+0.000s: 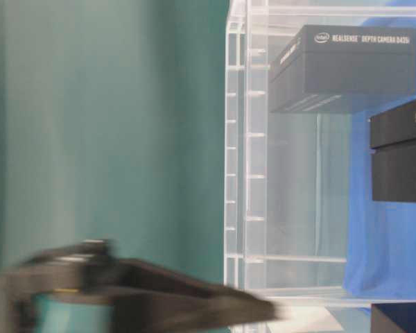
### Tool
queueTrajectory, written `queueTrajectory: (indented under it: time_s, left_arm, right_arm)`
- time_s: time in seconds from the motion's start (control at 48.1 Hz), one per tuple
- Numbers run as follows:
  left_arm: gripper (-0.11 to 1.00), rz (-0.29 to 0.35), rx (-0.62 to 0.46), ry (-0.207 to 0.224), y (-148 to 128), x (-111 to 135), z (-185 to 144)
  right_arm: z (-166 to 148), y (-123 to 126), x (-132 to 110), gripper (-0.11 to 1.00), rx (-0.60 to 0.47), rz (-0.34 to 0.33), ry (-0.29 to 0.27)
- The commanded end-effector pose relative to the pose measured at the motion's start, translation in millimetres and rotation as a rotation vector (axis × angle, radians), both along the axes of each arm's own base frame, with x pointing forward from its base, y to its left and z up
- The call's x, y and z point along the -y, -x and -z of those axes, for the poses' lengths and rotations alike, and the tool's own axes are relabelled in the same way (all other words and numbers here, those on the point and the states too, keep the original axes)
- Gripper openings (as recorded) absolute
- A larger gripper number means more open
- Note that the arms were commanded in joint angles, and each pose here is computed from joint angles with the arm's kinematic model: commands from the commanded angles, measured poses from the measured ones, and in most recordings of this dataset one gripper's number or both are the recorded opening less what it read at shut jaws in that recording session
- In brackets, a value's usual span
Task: Take out the box from the case.
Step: 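Open the left gripper to release the box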
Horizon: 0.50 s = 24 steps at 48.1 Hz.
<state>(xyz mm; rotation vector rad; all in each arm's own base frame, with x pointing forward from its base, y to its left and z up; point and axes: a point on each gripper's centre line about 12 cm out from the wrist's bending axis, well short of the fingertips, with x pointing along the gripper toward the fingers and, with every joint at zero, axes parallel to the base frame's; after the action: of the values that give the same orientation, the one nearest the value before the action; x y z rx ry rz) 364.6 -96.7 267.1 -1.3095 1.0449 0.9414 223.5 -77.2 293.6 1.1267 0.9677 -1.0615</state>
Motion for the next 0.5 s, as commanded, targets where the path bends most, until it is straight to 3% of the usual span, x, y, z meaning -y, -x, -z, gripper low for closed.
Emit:
queueTrajectory:
  time_s: [0.0, 0.27, 0.478]
  left_arm:
    - [0.99, -0.009, 0.06, 0.014, 2, -4, -44]
    - [0.99, -0.022, 0.083, 0.016, 5, -8, -104]
    - [0.99, -0.023, 0.085, 0.015, 4, -8, -108]
  right_arm:
    - [-6, 0, 0, 0.94, 0.021, -0.003, 0.01]
    - [-6, 0, 0, 0.94, 0.019, -0.019, 0.012]
    - [-6, 1, -1, 0.94, 0.019, -0.021, 0.011]
